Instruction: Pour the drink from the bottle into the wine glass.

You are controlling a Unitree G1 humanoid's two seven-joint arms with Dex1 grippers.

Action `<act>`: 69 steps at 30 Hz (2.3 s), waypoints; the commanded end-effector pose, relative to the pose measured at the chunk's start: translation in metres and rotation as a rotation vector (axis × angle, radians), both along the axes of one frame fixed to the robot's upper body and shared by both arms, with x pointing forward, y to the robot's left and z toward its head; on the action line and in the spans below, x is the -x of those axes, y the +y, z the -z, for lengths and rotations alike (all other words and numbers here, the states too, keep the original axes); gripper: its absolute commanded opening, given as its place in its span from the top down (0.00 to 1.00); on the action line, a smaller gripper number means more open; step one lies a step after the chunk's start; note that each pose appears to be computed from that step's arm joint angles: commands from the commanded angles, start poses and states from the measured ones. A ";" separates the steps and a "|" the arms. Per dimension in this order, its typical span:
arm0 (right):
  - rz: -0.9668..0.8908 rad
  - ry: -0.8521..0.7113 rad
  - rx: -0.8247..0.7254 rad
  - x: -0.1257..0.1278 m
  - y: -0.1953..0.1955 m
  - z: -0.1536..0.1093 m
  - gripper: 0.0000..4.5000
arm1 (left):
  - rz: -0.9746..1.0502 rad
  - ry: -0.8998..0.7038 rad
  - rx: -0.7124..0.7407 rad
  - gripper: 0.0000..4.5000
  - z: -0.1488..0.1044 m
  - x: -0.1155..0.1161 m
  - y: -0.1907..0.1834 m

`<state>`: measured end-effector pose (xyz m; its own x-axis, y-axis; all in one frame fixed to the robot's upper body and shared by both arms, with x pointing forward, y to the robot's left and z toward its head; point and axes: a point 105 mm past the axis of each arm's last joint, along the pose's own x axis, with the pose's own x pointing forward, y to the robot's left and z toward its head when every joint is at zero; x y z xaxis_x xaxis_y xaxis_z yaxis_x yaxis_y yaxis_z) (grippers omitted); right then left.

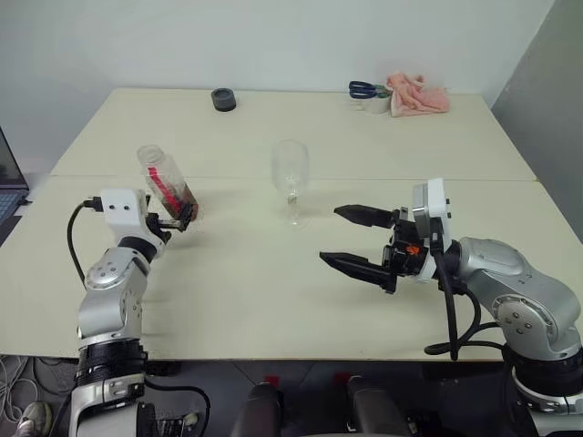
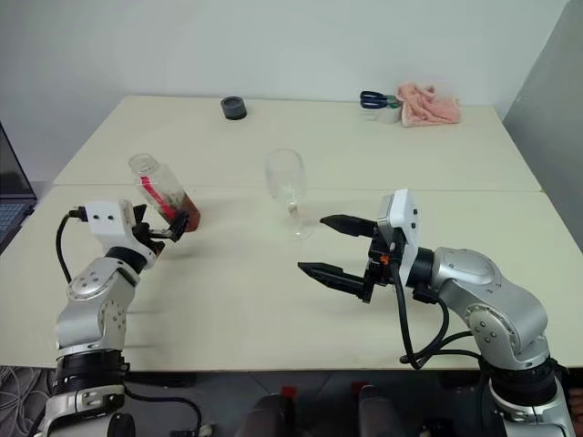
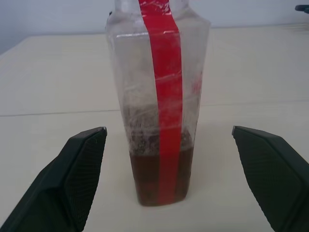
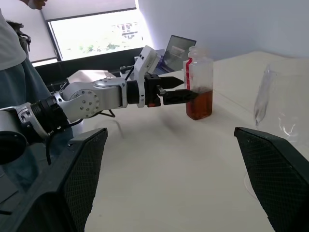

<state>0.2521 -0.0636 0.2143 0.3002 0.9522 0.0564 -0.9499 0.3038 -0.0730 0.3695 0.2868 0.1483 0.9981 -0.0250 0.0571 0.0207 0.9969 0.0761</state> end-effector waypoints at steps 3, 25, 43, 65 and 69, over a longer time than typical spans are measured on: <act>0.004 -0.055 -0.020 0.005 -0.002 -0.011 0.01 | -0.008 -0.053 -0.036 0.00 -0.013 -0.012 0.004; 0.060 -0.041 -0.021 0.004 -0.006 -0.010 0.00 | 0.012 -0.099 -0.077 0.34 -0.010 -0.045 0.011; 0.310 -0.208 -0.090 -0.033 -0.020 -0.023 0.00 | 0.154 -0.159 -0.423 0.61 -0.066 -0.069 -0.040; 0.395 -0.276 -0.076 -0.066 -0.022 -0.019 0.00 | 0.466 -0.322 -0.929 0.61 -0.147 -0.083 -0.138; 0.395 -0.277 -0.088 -0.066 -0.020 -0.023 0.00 | 0.482 -0.326 -0.979 0.61 -0.150 -0.082 -0.141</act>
<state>0.3217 -0.0833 0.2206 0.6139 0.7620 0.2060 -0.7249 0.6475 -0.2349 0.4561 0.1505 0.2707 0.8317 -0.5552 0.0001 0.2834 0.4248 0.8598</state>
